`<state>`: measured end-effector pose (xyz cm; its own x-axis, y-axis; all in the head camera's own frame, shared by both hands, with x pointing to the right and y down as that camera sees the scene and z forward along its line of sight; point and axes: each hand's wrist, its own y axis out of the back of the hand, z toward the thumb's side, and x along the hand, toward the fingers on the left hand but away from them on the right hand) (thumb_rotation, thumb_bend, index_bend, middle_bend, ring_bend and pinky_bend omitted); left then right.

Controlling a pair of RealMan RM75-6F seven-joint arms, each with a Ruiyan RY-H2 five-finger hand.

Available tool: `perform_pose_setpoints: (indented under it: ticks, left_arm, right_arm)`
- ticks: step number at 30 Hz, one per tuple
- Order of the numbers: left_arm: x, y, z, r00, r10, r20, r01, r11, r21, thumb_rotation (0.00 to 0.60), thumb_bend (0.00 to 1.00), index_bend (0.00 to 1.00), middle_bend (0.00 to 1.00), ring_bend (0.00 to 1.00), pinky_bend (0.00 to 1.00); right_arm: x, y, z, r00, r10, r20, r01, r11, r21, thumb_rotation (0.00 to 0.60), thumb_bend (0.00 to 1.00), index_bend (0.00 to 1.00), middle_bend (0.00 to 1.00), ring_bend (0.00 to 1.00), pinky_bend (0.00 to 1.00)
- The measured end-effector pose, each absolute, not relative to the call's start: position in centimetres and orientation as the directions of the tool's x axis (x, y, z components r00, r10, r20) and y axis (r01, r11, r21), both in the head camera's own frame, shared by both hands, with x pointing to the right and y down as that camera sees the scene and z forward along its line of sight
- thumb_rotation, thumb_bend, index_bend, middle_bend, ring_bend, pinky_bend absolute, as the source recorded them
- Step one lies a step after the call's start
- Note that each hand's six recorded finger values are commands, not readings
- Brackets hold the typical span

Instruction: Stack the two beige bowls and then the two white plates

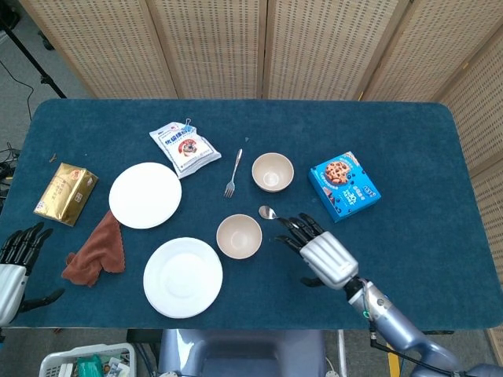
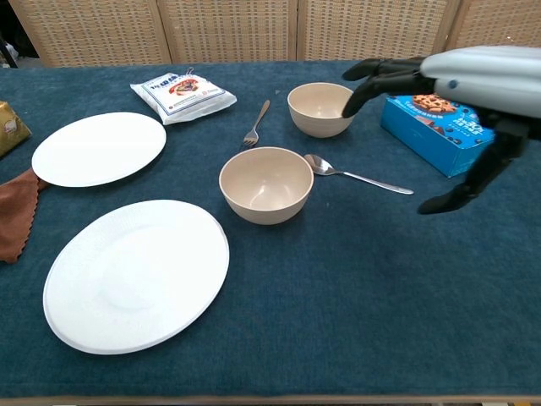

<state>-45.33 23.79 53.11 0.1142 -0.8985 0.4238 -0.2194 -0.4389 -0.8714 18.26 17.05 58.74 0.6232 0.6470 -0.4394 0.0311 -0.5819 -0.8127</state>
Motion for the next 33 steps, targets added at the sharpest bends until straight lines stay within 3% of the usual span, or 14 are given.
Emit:
perform_pose_setpoints:
  ticks: [8,20,33]
  left_arm:
    - [-45.8,23.4,53.3,0.103,-0.897,0.431,-0.229,-0.443,-0.867,0.600,0.00,0.00,0.00,0.00,0.00]
    - [-46.3,23.0,53.1,0.096,-0.897,0.432,-0.250,-0.442,-0.862,0.600,0.00,0.00,0.00,0.00,0.00]
    - [-46.7,22.6,53.0,0.086,-0.898,0.432,-0.268,-0.439,-0.858,0.600,0.00,0.00,0.00,0.00,0.00]
  right_arm:
    - [12.2,17.7,61.9,0.657,0.609,-0.444,-0.002,-0.588,-0.809,0.600,0.05,0.22,0.00,0.00,0.00]
    - [8.1,17.3,66.1,0.622,0.609,-0.492,-0.077,-0.578,-0.812,0.600,0.29,0.28,0.00,0.00,0.00]
    - [7.7,16.7,68.2,0.581,0.628,-0.518,-0.133,-0.554,-0.822,0.600,0.44,0.51,0.01,0.00,0.00]
